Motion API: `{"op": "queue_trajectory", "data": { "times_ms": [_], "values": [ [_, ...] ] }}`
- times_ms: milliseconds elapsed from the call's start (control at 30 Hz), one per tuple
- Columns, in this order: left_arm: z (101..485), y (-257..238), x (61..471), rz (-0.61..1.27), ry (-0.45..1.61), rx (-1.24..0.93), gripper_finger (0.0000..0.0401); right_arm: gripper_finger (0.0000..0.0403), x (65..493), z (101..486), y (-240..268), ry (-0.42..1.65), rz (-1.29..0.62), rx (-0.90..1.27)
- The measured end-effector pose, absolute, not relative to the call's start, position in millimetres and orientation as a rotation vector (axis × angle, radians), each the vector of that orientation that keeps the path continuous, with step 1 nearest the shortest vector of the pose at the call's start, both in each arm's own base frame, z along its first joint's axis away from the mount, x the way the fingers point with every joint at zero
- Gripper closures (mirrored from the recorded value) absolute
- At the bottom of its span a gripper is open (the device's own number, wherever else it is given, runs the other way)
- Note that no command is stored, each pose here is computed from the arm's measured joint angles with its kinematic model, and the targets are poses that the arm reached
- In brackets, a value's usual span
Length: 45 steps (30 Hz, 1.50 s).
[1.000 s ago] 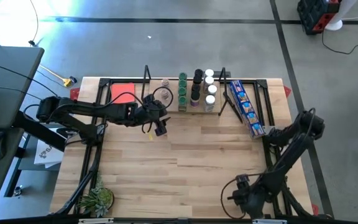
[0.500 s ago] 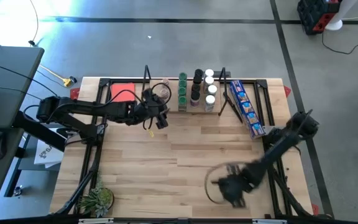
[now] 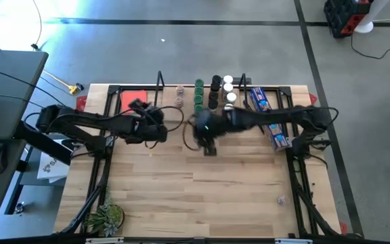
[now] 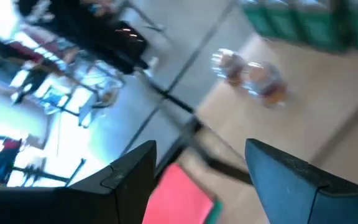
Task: Shelf spices
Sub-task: Put the left brown seasoning bottle on the shelf aligned with the other brown seasoning bottles, then put the brown seasoning bottle on the shelf aligned with the other brown seasoning bottles
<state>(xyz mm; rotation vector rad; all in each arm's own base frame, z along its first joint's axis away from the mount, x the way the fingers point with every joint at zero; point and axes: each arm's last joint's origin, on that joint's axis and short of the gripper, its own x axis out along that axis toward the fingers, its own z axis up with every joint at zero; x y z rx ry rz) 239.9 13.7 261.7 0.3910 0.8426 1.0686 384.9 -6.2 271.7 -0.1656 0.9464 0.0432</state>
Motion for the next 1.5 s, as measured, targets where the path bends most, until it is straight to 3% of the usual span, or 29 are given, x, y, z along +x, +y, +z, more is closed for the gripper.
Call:
{"op": "queue_trajectory", "data": {
  "times_ms": [267,567,767,1033,1233,1500],
  "values": [
    [306,2,195,1.084,0.588,0.217,0.0158,0.0238,457,288,-44,0.928,0.073,-0.291],
    [345,3,134,1.056,0.326,0.017,0.0158,0.0238,504,248,-110,1.009,-0.015,-0.226],
    [348,3,128,1.045,0.306,-0.003,0.0158,0.0238,502,226,-138,1.026,-0.091,-0.144],
    [343,1,140,1.039,0.341,0.019,0.0158,0.0235,498,225,-155,1.014,-0.148,-0.098],
    [339,-1,147,1.040,0.366,0.040,0.0158,0.0184,497,226,-159,1.011,-0.184,-0.070],
    [339,-1,149,1.038,0.379,0.060,0.0158,0.0205,497,225,-160,1.020,-0.217,-0.082]
  ]
}}
